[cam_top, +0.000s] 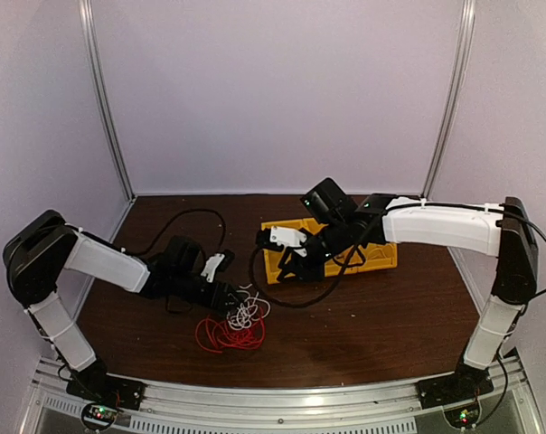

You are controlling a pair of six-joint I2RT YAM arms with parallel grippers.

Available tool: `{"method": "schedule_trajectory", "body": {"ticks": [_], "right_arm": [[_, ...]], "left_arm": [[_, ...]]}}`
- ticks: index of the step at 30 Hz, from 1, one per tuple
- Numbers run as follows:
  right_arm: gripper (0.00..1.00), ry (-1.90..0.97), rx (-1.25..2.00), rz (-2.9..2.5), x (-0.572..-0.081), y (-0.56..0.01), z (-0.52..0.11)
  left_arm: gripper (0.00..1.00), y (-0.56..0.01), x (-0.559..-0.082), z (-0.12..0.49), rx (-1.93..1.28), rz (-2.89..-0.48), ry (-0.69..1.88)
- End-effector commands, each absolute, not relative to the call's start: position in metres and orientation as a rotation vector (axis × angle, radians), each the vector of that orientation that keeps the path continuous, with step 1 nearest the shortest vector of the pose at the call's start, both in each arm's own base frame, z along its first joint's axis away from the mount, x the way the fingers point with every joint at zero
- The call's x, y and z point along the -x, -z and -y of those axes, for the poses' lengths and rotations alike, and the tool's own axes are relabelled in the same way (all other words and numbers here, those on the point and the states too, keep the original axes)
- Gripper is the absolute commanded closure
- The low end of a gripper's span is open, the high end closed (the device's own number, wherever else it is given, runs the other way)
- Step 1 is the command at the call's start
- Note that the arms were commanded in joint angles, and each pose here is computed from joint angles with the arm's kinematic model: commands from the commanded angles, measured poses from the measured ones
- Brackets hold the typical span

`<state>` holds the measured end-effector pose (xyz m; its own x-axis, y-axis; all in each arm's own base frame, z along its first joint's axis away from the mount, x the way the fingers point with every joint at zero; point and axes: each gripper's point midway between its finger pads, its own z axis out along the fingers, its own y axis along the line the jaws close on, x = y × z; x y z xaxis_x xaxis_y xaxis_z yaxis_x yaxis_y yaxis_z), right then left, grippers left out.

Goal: Untangle the cables
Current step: Move the tangled cables at the corner of the board.

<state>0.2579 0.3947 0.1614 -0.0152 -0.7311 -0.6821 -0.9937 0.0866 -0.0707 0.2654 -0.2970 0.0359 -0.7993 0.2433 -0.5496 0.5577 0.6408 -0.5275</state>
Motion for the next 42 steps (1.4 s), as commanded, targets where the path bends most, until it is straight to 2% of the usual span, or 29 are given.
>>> {"method": "schedule_trajectory", "body": {"ticks": [1,4,10,13,19,28,31,37,42], "right_arm": [[0.66,-0.565,1.702,-1.828,-0.265,-0.146,-0.394],[0.66,-0.568,1.713,-1.837,-0.264,-0.139,-0.393],[0.67,-0.592,1.727,-1.862,-0.26,-0.122,-0.391],[0.69,-0.602,1.72,-1.888,-0.262,-0.113,-0.395],[0.72,-0.621,1.676,-1.973,-0.275,-0.092,-0.41],[0.75,-0.691,1.601,-2.12,-0.286,-0.068,-0.427],[0.72,-0.696,1.57,-2.153,-0.287,-0.062,-0.429],[0.73,-0.679,1.54,-2.215,-0.292,-0.047,-0.429],[0.74,-0.773,1.531,-2.256,-0.285,-0.039,-0.438]], "left_arm": [[0.52,-0.063,-0.243,0.323,-0.792,-2.276,1.03],[0.5,-0.071,-0.244,0.323,-0.803,-2.265,0.986],[0.36,-0.095,-0.254,0.308,-0.767,-2.293,0.853],[0.33,-0.097,-0.266,0.293,-0.712,-2.356,0.74],[0.33,-0.117,-0.302,0.27,-0.518,-2.329,0.595],[0.34,-0.152,-0.317,0.257,-0.275,-2.155,0.64],[0.34,-0.156,-0.317,0.256,-0.267,-2.145,0.637],[0.34,-0.161,-0.316,0.253,-0.276,-2.133,0.626],[0.34,-0.158,-0.314,0.252,-0.278,-2.138,0.623]]}}
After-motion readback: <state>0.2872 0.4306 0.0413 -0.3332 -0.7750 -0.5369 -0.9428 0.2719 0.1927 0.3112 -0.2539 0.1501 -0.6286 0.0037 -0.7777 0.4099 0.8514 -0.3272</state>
